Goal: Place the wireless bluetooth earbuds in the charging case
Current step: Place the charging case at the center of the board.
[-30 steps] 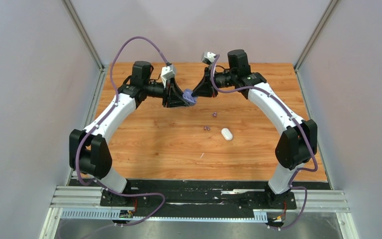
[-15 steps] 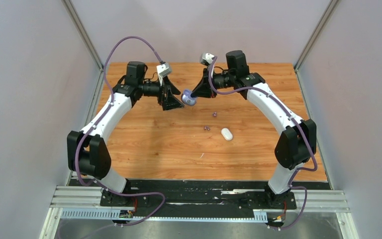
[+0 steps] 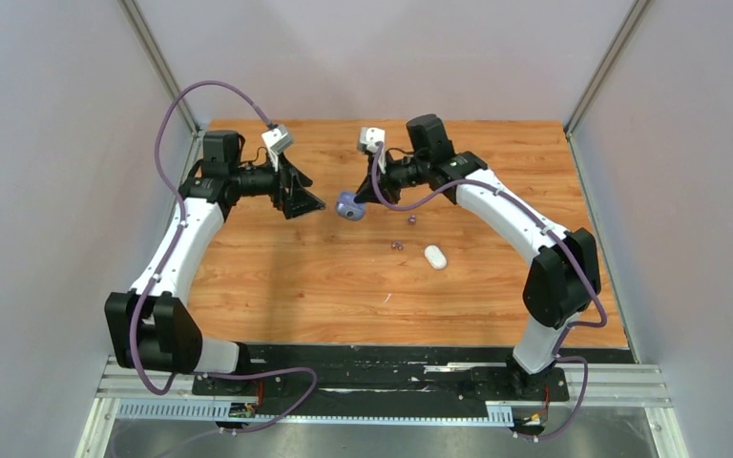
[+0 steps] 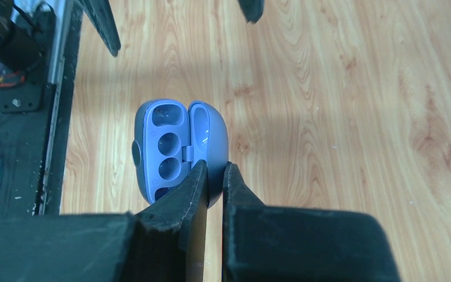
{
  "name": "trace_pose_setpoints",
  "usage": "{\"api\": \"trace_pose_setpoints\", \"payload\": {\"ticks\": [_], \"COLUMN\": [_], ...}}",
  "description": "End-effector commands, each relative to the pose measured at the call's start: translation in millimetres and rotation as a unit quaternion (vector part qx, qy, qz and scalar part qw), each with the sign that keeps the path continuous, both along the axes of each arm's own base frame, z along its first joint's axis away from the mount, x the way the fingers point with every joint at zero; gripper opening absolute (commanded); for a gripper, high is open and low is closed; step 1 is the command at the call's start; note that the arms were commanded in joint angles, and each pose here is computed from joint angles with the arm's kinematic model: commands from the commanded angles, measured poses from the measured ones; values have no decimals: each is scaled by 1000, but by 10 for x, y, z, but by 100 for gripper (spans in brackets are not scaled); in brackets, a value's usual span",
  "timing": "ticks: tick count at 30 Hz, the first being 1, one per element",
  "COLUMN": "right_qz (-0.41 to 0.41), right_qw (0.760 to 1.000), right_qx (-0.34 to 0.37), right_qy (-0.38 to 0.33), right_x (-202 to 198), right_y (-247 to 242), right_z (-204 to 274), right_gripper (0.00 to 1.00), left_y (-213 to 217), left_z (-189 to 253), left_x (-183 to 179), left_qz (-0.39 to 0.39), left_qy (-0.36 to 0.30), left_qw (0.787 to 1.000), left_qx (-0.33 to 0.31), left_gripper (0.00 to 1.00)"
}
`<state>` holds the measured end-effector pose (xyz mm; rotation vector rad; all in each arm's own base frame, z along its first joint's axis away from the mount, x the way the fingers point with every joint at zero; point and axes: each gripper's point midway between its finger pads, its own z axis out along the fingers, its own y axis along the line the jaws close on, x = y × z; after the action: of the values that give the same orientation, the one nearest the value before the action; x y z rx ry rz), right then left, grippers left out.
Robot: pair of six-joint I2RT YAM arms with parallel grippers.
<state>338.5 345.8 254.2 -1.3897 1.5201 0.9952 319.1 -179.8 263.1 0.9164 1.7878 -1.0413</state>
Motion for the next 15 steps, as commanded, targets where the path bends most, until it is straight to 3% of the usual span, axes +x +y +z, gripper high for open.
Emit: {"api": "trace_pose_setpoints", "payload": {"ticks": [1, 3, 6, 9, 15], "right_qz": [-32, -43, -30, -15, 10], "right_qw": [997, 996, 995, 993, 988], "right_qx": [-52, -66, -89, -115, -156], "right_qy": [-53, -47, -41, -27, -5], "right_x": [106, 149, 121, 75, -42], "right_y": [8, 9, 43, 67, 97], "right_z": [-197, -348, -623, -941, -1417], "right_gripper": [0, 0, 0, 0, 0], "left_y": [34, 63, 257, 621, 1080], "left_z": [227, 256, 131, 51, -7], "left_x": [73, 86, 262, 450, 494], "left_qz": [49, 79, 165, 272, 381], "left_qy": [-23, -22, -21, -27, -18], "left_qw": [998, 996, 986, 961, 923], "left_qx": [-31, -39, -3, 43, 57], "left_gripper": [100, 100, 100, 100, 100]}}
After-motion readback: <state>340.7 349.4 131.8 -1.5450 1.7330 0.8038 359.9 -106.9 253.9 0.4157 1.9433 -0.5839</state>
